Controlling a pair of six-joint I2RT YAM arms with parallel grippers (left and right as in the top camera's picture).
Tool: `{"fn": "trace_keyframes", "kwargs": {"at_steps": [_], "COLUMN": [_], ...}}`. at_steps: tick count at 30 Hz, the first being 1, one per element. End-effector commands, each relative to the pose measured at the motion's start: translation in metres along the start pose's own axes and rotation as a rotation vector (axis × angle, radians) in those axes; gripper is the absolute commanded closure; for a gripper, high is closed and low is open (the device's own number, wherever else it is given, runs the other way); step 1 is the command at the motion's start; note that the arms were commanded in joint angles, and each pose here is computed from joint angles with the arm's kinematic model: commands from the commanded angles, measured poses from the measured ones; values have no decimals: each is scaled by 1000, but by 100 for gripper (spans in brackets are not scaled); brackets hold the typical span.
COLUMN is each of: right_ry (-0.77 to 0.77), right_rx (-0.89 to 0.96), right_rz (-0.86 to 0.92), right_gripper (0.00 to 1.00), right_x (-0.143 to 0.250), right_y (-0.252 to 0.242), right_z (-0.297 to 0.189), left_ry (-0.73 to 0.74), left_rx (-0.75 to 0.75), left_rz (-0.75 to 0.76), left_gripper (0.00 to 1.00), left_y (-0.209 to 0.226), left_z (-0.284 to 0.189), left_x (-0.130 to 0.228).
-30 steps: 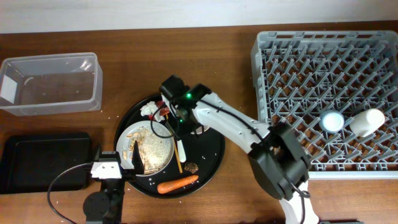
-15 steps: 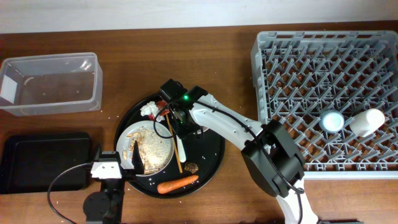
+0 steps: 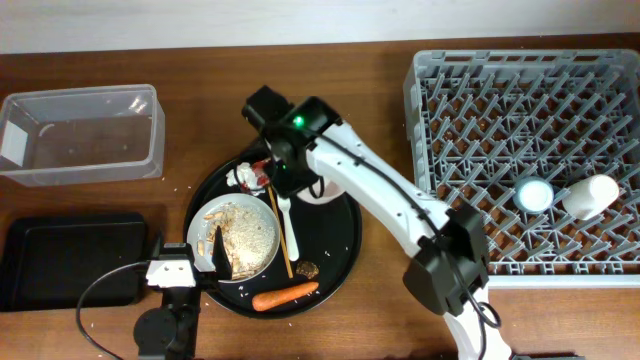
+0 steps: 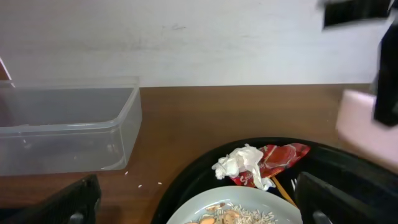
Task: Sort waste into correct bins and load items into the dishwasher rack
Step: 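Grasp the pink bowl on the tray with the right gripper, then carry the pink bowl to the rack's upper right and release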
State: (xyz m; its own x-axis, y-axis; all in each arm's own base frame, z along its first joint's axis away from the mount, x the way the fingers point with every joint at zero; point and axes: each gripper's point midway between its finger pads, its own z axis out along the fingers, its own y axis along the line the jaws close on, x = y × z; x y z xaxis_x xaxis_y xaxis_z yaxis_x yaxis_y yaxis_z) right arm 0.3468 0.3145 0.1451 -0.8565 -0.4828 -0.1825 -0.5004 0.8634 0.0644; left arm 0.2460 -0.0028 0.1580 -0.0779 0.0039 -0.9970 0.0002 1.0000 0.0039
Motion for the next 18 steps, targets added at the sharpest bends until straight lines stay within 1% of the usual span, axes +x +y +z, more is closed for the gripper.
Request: {"fn": "trace_keyframes", "kwargs": {"at_steps": [1,2,4,5,6,7,9,10,12,15,18], "right_ry": [-146,-177,-200,-212,-235,-262,-386,-430,-558,-600,-685], "right_rx": [8,-4,-32,-71,-160,-247,-438,-482,-535,-511,-582], "right_rz": [146,228,316,324,326,367,350,361,427,523,549], "right_gripper": [96,96,96,96,96,96,96,96,96,96,96], "right_x": [-19,-18,-12,-11,-8,-3,6,10,33,64,82], "right_y": [-52,-87,-126,-139,-163,-191,-232,-247,-302,-354,-385], "right_z": [-74,-99,-117,-124,-131,-138,-160,-168,-190,-186,-177], "left_ry": [1,1,0,0,0,0,0,1,1,1,0], "left_rx": [-2,-2,-2,-2,-2,-2,-2,-2,-2,-2,-2], "left_rz": [15,15,15,15,15,15,15,15,15,15,15], "left_gripper": [1,1,1,1,1,1,1,1,1,1,1], "left_y": [0,0,0,0,0,0,0,0,0,0,0], "left_z": [0,0,0,0,0,0,0,0,0,0,0], "left_x": [1,1,1,1,1,1,1,1,1,1,1]}}
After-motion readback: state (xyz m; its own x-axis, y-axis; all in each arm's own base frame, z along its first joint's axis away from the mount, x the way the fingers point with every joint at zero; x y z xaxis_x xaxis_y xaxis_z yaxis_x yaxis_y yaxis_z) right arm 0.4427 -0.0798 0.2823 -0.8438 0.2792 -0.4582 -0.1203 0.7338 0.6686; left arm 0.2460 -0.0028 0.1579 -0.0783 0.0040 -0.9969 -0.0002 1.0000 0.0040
